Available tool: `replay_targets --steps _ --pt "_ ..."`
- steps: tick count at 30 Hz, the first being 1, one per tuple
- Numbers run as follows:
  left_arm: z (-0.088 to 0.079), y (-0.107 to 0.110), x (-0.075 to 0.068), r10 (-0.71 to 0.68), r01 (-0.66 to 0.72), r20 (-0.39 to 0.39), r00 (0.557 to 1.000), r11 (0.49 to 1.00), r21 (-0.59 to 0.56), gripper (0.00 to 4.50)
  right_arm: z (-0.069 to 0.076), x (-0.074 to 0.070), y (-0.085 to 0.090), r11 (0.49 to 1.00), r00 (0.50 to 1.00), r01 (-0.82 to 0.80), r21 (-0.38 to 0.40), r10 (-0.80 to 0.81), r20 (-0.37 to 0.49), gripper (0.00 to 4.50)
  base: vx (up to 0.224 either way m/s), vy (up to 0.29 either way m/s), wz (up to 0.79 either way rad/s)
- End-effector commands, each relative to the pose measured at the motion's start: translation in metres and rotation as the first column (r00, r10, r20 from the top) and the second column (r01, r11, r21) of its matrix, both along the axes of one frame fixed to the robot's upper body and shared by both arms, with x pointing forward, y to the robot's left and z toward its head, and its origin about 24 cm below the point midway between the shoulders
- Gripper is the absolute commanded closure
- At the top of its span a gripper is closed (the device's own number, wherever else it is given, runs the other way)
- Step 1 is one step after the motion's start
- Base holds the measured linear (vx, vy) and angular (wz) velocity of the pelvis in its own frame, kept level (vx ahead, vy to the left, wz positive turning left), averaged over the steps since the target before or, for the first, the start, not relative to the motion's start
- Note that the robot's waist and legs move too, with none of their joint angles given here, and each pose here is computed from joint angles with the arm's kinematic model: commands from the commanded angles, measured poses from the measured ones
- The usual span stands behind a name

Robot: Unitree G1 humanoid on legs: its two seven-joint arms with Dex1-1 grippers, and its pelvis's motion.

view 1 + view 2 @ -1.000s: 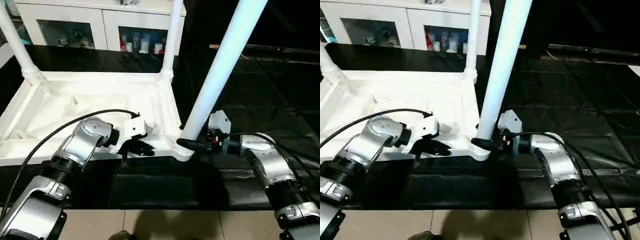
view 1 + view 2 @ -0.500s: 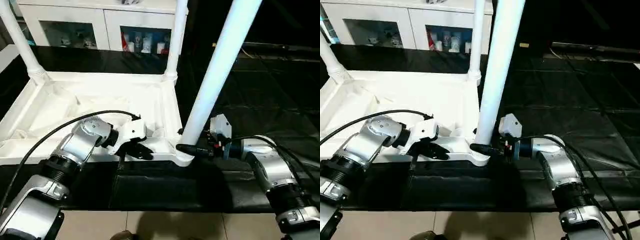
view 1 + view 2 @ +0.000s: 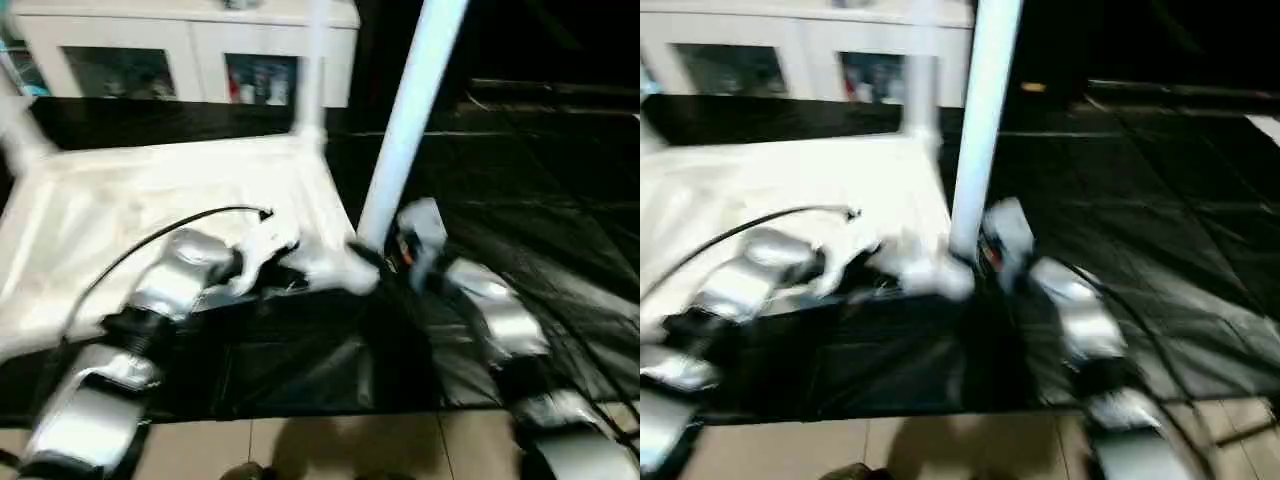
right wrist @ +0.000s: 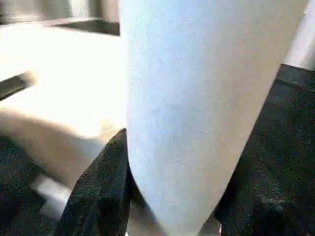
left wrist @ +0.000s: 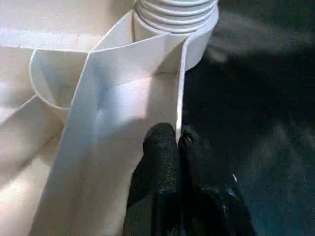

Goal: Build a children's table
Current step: Rotate leg to tighten

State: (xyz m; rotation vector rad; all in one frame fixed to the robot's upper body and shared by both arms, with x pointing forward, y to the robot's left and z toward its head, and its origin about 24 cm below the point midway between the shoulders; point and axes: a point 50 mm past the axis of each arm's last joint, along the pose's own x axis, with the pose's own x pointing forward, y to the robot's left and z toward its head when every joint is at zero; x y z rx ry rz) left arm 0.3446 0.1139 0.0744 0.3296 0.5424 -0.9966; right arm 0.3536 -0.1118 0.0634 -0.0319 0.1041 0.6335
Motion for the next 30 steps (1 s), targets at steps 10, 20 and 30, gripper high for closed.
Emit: replay_targets --steps 10,20,30 --pt "0.042 -0.043 -0.007 0.089 -0.073 0.082 0.993 0.982 -0.177 4.50 -0.039 0.006 0.021 0.967 0.935 0.240 -0.080 -0.253 -0.248 2.57 0.021 -0.005 -0.01" --pt "0.041 -0.042 -0.010 0.105 -0.092 0.083 0.991 0.985 -0.149 4.50 -0.038 0.009 0.020 0.958 0.926 0.271 -0.091 -0.285 -0.246 2.57 0.000 0.000 0.00" --pt "0.039 -0.042 -0.013 0.086 -0.074 0.087 0.992 0.988 -0.137 4.50 -0.037 0.011 0.017 0.950 0.912 0.303 -0.069 -0.311 -0.268 1.41 0.000 0.000 0.00"
